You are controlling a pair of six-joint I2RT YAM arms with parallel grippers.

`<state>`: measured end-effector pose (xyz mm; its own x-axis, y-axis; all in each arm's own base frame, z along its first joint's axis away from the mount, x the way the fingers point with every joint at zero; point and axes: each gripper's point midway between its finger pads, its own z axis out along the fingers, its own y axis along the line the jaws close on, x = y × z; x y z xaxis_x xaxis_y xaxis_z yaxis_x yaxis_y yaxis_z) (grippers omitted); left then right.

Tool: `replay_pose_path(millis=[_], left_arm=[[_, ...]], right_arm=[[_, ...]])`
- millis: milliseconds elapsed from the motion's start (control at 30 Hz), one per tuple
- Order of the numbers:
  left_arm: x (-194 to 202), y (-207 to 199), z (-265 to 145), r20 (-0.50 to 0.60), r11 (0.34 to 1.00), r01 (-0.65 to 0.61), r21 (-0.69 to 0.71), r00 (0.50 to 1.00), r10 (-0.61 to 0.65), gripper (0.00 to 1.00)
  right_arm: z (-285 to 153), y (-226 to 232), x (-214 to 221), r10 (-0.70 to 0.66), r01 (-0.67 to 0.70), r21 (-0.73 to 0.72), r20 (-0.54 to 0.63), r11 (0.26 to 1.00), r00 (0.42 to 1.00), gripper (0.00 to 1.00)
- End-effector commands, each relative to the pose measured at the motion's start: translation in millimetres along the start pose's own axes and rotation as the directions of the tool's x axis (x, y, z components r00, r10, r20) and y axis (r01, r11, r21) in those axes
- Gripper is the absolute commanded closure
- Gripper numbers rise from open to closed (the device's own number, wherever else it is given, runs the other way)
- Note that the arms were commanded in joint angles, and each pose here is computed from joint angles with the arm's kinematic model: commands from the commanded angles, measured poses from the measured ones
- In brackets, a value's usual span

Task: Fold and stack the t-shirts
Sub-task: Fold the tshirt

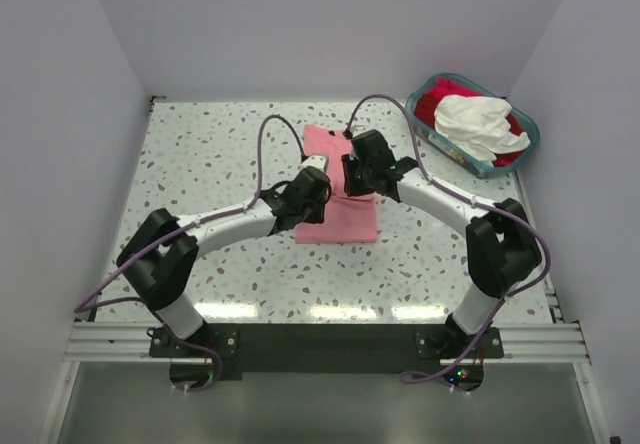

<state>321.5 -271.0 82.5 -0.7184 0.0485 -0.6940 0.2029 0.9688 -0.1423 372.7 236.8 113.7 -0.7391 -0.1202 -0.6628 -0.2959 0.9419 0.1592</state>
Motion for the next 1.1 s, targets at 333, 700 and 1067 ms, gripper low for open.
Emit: replay_pose_path(millis=[333, 700, 1067], left_arm=[[92, -6, 33, -0.164, 0.999, -0.037, 0.033, 0.985, 0.042, 0.78], [135, 16, 4, -0.270, 0.998, -0.063, 0.028, 0.961, 0.068, 0.79], [88, 5, -37, -0.121, 0.995, 0.040, 0.087, 0.992, -0.029, 0.60]], right_arm=[[57, 4, 13, 0.044, -0.044, 0.019, 0.008, 0.999, 0.999, 0.79], [90, -43, -68, 0.061, -0.075, 0.105, 0.124, 0.992, 0.990, 0.76], [20, 16, -47, 0.160, -0.123, -0.260, 0.125, 0.958, 0.979, 0.65]])
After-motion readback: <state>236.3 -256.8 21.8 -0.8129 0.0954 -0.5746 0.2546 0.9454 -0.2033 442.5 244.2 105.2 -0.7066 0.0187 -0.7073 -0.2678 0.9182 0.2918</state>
